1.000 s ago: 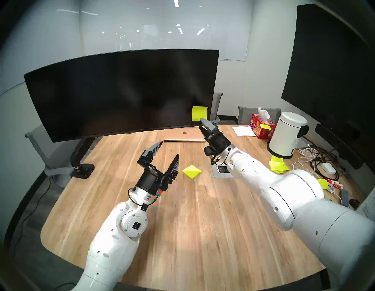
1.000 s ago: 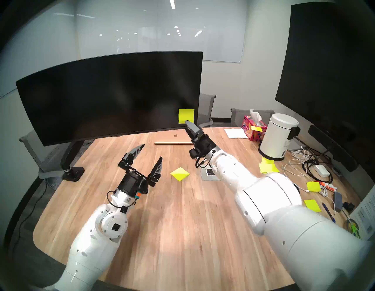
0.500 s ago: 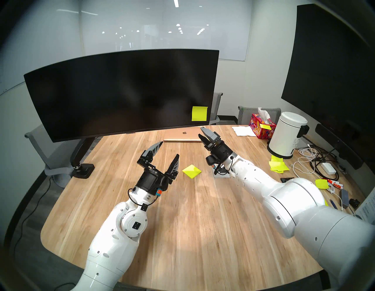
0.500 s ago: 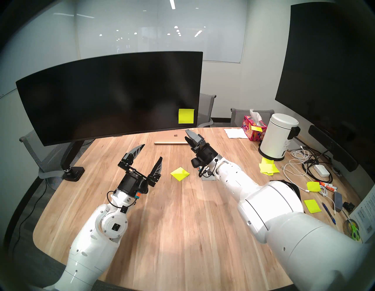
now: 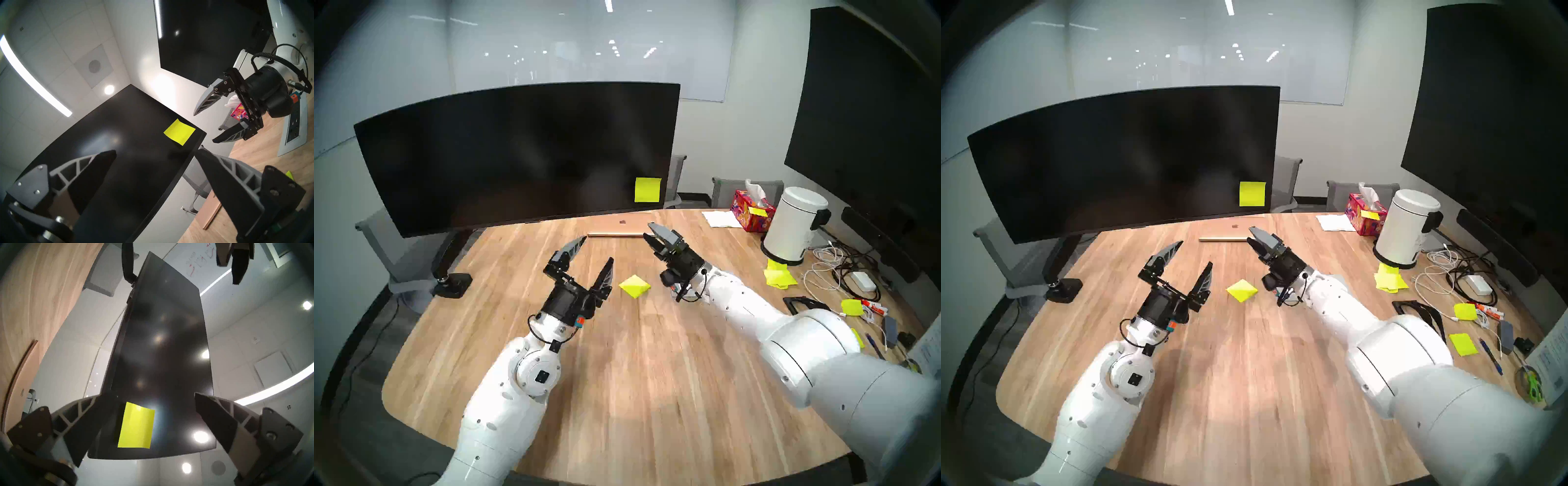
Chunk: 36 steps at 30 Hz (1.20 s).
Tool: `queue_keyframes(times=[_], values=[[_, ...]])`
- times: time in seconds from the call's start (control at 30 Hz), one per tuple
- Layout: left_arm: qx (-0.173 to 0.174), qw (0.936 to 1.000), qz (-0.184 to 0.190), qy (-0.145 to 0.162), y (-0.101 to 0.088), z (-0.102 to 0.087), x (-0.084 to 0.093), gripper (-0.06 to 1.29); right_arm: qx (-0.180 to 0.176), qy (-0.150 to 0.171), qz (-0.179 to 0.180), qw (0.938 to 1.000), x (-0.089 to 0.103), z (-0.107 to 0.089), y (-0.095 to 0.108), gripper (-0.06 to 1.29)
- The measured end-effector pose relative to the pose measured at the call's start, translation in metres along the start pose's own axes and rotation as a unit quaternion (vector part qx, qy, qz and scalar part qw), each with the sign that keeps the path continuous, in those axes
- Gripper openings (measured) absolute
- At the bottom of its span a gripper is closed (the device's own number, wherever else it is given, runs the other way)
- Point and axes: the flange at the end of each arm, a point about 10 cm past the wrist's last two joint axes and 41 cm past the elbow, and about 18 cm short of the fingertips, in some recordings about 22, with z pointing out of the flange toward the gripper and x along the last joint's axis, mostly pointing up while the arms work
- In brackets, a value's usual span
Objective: Peel one sticky note off the pad and stick it onto the monitor, then press it flat
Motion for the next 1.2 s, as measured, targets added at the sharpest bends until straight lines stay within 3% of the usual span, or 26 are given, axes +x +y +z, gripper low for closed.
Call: queue_keyframes(times=[0.4,0.8,1.2], values=[[0.000,1.0000,0.000,0.000,0.000,0.000,0.000,1.27,-0.003,0.014,0.009,0.9999,0.004,-0.001,0.005,1.23],[0.000,1.0000,0.000,0.000,0.000,0.000,0.000,1.27,-0.002,0.030,0.025,0.9992,0.022,-0.023,0.009,1.23],[0.001,1.0000,0.000,0.001,0.000,0.000,0.000,1.27,-0.024,0.046,0.028,0.9983,0.034,-0.041,0.023,1.23]])
